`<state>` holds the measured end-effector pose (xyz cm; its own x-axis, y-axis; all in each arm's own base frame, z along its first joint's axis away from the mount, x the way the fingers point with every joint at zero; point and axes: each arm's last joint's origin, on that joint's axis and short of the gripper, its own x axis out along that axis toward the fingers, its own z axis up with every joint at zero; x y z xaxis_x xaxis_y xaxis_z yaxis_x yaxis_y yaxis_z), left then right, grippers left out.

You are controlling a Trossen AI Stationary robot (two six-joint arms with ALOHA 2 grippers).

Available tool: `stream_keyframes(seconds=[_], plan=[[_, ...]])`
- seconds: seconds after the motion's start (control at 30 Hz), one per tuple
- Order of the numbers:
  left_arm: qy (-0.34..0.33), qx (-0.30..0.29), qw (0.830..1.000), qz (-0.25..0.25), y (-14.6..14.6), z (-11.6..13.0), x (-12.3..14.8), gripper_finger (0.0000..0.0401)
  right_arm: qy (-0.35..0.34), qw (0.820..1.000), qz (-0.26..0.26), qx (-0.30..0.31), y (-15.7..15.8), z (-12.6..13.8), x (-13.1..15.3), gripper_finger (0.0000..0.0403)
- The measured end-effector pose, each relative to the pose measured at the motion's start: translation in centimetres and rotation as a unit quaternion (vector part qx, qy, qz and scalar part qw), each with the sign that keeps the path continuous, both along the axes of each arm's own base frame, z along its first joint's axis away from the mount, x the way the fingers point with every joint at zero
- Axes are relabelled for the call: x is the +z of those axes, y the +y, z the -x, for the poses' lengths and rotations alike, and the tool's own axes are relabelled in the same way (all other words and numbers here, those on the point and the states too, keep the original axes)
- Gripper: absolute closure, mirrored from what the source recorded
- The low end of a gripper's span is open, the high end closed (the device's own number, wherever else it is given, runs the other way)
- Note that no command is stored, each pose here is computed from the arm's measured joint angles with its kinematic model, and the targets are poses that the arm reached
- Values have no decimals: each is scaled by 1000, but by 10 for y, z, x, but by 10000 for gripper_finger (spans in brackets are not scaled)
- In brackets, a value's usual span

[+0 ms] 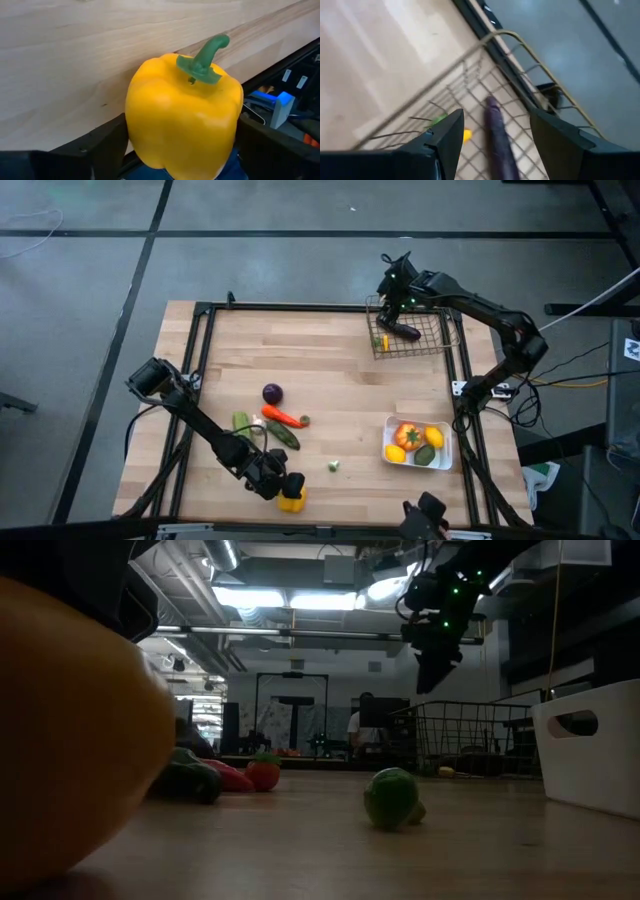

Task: Sort produce into baskets
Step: Put the yellow bell pepper into the black wire basket

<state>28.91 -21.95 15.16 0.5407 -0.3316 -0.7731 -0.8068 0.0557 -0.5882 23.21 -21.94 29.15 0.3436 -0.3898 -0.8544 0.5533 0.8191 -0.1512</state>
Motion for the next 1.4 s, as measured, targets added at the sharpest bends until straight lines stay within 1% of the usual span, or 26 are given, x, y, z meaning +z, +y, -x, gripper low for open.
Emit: stream_keyframes(seconds=[0.1,0.2,0.37,0.5,0.73,0.9,1.03,1.13,1.27,1.4], plan=[[-2,1,1000,0,0,0,0,93,-30,999,-19,22,5,0,5,178],[-5,3,1000,-2,0,0,0,96,-57,996,-35,51,13,-2,11,178],[-22,22,999,-20,3,-3,2,96,-76,993,-31,87,33,-7,23,178],[-45,13,998,-32,11,-10,7,96,-86,989,-23,117,53,-9,34,178],[-107,-23,990,-84,41,-23,31,96,-107,980,-9,167,87,-7,54,178],[-149,-36,978,-138,77,-36,49,96,-119,972,-7,202,112,-4,65,178],[-173,-51,962,-205,113,-48,56,96,-136,967,-23,213,134,-2,72,178],[-197,-63,943,-261,141,-59,58,96,-150,963,-37,221,150,0,77,178],[-236,-70,908,-338,180,-71,66,96,-167,955,-54,241,171,2,82,178],[-281,-55,865,-411,218,-79,78,96,-176,947,-77,258,192,0,84,178]])
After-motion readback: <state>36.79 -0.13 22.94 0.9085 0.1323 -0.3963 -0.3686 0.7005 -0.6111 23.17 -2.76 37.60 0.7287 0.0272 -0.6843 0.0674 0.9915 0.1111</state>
